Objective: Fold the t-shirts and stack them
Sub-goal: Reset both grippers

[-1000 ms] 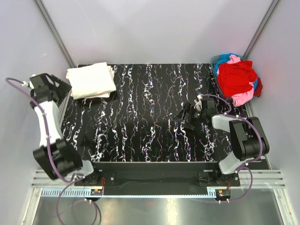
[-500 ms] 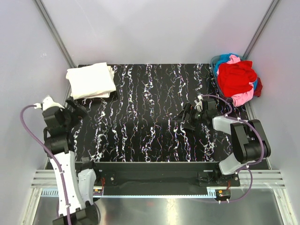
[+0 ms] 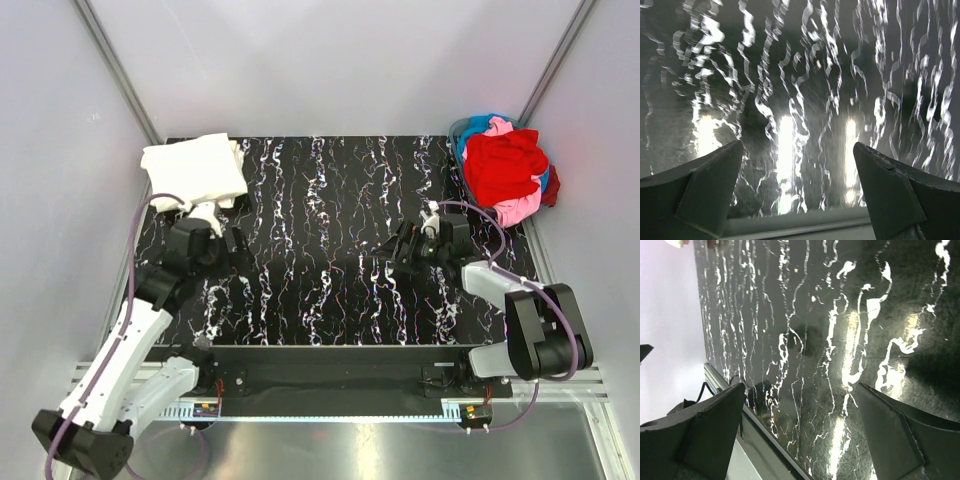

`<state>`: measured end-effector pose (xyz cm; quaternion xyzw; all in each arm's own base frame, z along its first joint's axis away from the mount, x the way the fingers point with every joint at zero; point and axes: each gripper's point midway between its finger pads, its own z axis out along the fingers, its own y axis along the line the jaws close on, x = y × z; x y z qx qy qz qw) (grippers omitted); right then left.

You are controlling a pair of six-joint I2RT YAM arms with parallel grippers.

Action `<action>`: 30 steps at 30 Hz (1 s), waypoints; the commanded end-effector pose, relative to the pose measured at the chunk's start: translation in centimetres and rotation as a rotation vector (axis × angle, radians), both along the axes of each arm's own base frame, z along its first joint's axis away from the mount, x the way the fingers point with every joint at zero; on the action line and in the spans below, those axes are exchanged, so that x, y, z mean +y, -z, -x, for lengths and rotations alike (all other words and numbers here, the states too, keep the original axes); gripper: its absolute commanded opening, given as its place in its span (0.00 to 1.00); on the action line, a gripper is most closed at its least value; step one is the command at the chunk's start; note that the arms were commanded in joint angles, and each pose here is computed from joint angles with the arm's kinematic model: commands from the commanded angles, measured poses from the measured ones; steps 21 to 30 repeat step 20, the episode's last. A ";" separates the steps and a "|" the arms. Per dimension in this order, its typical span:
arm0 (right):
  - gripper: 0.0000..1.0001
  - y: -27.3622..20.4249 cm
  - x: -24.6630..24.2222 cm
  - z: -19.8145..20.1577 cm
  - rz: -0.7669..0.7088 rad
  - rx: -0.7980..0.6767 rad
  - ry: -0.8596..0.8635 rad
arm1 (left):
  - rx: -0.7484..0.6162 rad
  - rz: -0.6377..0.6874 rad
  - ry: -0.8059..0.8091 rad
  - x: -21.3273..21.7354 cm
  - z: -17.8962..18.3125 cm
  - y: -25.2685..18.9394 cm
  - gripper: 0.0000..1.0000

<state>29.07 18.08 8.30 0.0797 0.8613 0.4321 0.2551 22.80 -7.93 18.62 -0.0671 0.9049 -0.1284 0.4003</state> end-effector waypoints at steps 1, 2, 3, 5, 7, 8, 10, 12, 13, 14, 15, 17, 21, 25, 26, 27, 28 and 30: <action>1.00 -1.9 0.4 -0.1 -0.027 -0.109 -0.025 | -0.051 -0.127 0.054 -0.1 -0.7 -1.8 0.99; 1.00 -2.4 0.4 -0.1 -0.033 -0.123 -0.025 | -0.045 -0.157 0.046 0.3 -0.8 -1.8 0.99; 1.00 -2.3 0.4 -0.1 -0.031 -0.124 -0.024 | -0.031 -0.173 0.038 0.5 -0.9 -1.4 0.99; 1.00 -2.3 0.3 0.0 -0.030 -0.125 -0.021 | -0.018 -0.149 0.047 -0.1 -1.1 -0.9 0.99; 1.00 -2.3 0.3 0.0 -0.028 -0.120 -0.018 | -0.005 -0.114 0.082 -1.1 -1.0 -0.4 0.99; 1.00 -2.3 0.3 0.0 -0.026 -0.121 -0.016 | -0.002 -0.114 0.082 -1.1 -0.9 -0.4 0.99; 1.00 -2.1 0.3 0.1 -0.023 -0.112 -0.015 | 0.000 -0.128 0.058 -0.5 -0.8 -0.3 0.99; 1.00 -2.1 0.2 0.0 -0.021 -0.113 -0.011 | -0.017 -0.124 0.048 -0.3 -0.5 -0.5 0.99; 1.00 -2.1 0.2 0.0 -0.019 -0.111 -0.010 | -0.022 -0.118 0.047 -0.3 -0.4 -0.4 0.99; 1.00 -2.1 0.1 -0.1 -0.012 -0.115 -0.002 | -0.033 -0.113 0.047 -0.3 -0.3 -0.6 0.99; 1.00 -2.1 0.0 -0.2 -0.010 -0.122 0.001 | -0.037 -0.113 0.044 -0.3 -0.3 -0.7 0.99; 1.00 -2.2 -0.1 0.0 -0.012 -0.129 0.005 | -0.040 -0.113 0.041 -0.3 -0.3 -0.8 0.99; 1.00 -2.5 -0.2 0.0 -0.010 -0.138 0.016 | -0.041 -0.112 0.043 -0.4 -0.3 -0.8 0.99; 1.00 -2.5 -0.2 0.0 -0.010 -0.138 0.016 | -0.041 -0.112 0.043 -0.4 -0.3 -0.8 0.99; 1.00 -2.5 -0.2 0.0 -0.010 -0.138 0.016 | -0.041 -0.112 0.043 -0.4 -0.3 -0.8 0.99; 1.00 -2.5 -0.2 0.0 -0.010 -0.138 0.016 | -0.041 -0.112 0.043 -0.4 -0.3 -0.8 0.99; 1.00 -2.5 -0.2 0.0 -0.010 -0.138 0.016 | -0.041 -0.112 0.043 -0.4 -0.3 -0.8 0.99; 1.00 -2.5 -0.2 0.0 -0.010 -0.138 0.016 | -0.041 -0.112 0.043 -0.4 -0.3 -0.8 0.99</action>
